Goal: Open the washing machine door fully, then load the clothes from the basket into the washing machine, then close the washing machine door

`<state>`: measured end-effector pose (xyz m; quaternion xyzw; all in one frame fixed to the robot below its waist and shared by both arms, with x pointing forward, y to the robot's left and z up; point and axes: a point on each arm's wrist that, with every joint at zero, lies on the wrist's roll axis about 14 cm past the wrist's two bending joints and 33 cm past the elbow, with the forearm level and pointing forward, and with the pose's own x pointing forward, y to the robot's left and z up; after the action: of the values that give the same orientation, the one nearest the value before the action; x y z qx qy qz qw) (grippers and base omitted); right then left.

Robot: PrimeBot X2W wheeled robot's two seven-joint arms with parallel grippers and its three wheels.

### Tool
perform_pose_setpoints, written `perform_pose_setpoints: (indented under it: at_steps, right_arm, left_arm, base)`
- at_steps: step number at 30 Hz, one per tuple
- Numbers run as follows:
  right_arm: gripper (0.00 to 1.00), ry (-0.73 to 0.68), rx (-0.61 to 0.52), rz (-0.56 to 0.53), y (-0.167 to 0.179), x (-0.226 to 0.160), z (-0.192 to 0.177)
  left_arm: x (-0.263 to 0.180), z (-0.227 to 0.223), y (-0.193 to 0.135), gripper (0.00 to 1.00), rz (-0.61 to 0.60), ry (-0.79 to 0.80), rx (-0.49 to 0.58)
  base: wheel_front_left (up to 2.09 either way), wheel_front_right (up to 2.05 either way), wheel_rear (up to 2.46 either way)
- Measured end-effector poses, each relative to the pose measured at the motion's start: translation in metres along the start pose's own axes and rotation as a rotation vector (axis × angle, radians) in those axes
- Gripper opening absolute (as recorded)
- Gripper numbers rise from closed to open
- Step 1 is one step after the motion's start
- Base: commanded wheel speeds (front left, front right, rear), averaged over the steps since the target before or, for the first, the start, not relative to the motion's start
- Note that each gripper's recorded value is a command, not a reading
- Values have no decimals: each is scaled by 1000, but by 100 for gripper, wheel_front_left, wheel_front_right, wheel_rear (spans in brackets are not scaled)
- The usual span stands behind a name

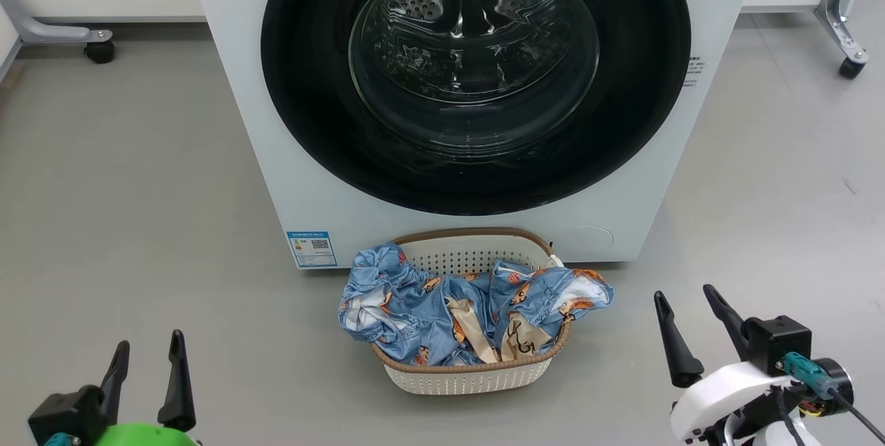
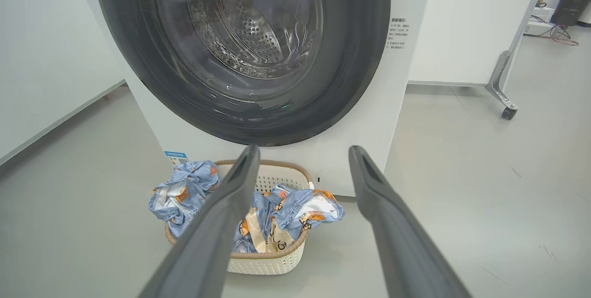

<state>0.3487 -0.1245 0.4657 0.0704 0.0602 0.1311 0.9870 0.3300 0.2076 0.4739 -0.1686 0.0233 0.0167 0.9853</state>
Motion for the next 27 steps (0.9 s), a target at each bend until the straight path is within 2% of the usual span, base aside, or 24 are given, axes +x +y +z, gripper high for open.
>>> perform_pose_setpoints:
  at_steps: [8, 19, 27]
  right_arm:
    - [100, -31, -173, 29, 4, 2, 8]
    - [100, -73, -344, 51, 11, 1, 14]
    - [100, -110, -352, -45, -9, 0, 26]
  left_arm:
    - [-3, 6, -3, 100, -22, -26, 142]
    - [-8, 9, -5, 100, -49, -49, 295]
    - [-9, 11, -1, 100, -41, -52, 328]
  base:
    - [0, 0, 0]
    - [0, 0, 0]
    - [0, 0, 0]
